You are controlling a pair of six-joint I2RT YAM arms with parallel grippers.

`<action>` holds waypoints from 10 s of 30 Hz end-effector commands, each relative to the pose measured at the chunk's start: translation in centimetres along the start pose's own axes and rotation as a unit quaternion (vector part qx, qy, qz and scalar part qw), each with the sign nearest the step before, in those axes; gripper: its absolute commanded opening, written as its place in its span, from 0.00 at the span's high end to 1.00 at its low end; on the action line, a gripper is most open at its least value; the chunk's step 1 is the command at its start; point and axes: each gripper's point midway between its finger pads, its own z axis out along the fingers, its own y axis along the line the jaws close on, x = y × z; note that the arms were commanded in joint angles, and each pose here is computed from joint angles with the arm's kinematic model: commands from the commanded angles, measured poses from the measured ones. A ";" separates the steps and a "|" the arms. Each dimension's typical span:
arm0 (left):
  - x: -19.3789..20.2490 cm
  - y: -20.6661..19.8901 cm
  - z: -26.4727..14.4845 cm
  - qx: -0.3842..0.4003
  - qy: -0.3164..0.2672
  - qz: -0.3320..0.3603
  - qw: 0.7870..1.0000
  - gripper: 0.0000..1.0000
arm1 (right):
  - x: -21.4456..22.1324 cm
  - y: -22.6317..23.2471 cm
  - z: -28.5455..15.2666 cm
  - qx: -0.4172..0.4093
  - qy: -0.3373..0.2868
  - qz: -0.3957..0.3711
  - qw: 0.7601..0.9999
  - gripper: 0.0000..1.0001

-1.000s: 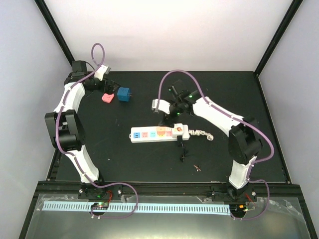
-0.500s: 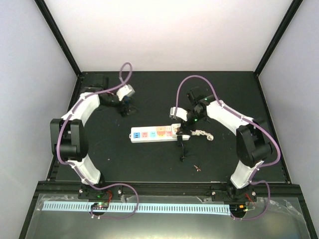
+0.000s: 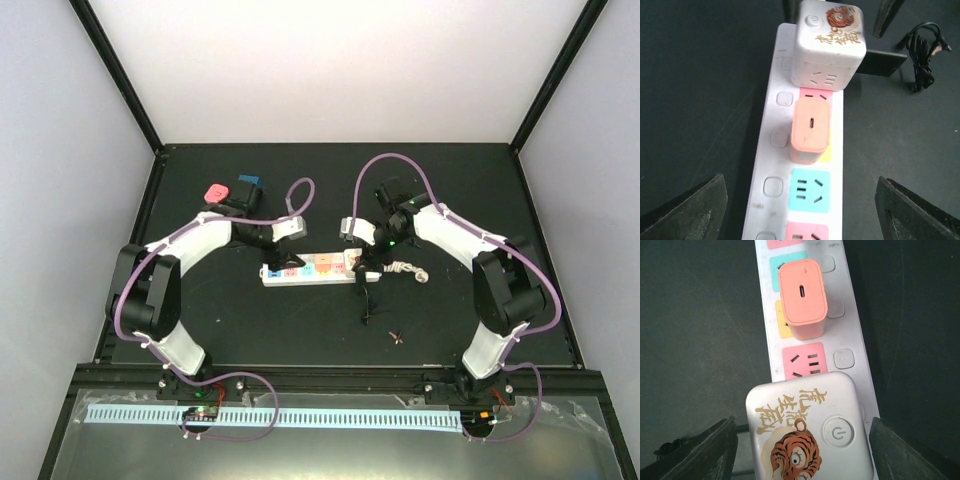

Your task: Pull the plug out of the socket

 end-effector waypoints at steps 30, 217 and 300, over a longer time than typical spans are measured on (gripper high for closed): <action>0.8 -0.5 6.7 -0.044 0.116 0.158 0.980 0.60 | 0.7 -0.3 2.5 -0.010 0.008 -0.006 1.000 0.48; -4.6 4.6 9.2 -0.177 -0.088 -0.112 0.974 0.38 | 4.0 -9.1 5.5 0.216 0.007 0.402 0.890 0.99; -4.0 1.1 -0.8 -0.161 -0.090 -0.115 0.976 0.91 | 4.8 -9.6 5.9 0.228 0.015 0.391 0.892 0.89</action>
